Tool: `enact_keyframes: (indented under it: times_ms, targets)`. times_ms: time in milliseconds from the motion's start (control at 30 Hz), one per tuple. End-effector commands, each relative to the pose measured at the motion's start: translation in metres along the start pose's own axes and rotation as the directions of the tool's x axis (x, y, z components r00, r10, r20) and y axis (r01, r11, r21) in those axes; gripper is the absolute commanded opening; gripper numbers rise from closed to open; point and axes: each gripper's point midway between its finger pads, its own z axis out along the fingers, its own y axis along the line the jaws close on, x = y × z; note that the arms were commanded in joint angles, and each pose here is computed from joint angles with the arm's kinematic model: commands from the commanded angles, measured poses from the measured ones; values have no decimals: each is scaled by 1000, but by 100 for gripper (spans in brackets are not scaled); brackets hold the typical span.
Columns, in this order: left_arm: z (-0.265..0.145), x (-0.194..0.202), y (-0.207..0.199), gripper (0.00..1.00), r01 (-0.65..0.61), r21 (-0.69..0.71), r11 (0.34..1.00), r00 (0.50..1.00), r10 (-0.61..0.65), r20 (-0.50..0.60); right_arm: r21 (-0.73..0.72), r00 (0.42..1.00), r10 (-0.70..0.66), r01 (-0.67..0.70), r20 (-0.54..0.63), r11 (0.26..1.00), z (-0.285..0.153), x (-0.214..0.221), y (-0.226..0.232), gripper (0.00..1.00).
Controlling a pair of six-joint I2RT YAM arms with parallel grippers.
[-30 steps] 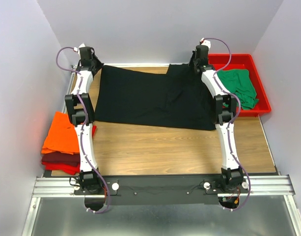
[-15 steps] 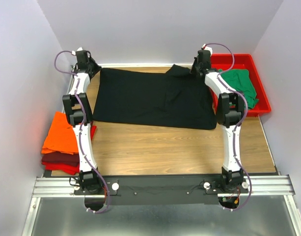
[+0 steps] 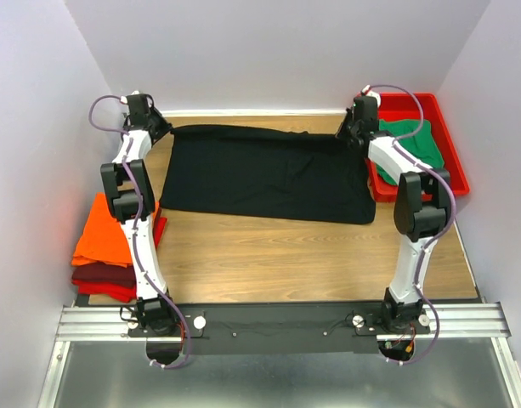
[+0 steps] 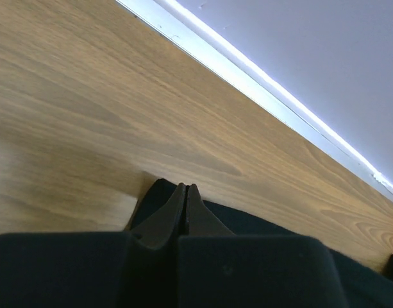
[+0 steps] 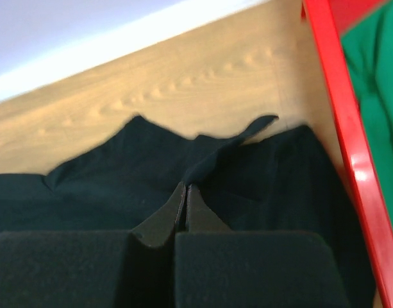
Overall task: Fold and stack the t-shirts
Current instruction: Fold the tshirt
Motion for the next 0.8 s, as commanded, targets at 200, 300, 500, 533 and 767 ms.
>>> enact_keyframes:
  times_ms: [200, 300, 500, 533, 767]
  targets:
    - [-42, -29, -11, 0, -24, 39, 999, 997, 21, 68, -28, 997, 73, -74, -14, 997, -44, 16, 1, 0]
    - [-49, -25, -9, 0, -20, 32, 999, 998, 18, 60, -25, 996, 88, -89, -26, 996, -51, 22, -1, 0]
    - [-56, -16, -6, 0, -8, 34, 999, 999, 7, 48, -16, 993, 108, -108, -42, 994, -65, 37, -5, 0]
    - [-58, -15, -4, 0, -4, 29, 1000, 999, 2, 48, -17, 993, 109, -110, -46, 994, -67, 39, -4, 0]
    - [-67, -15, 3, 0, 8, 14, 1000, 998, -9, 55, -18, 991, 121, -123, -61, 992, -76, 51, -5, 0]
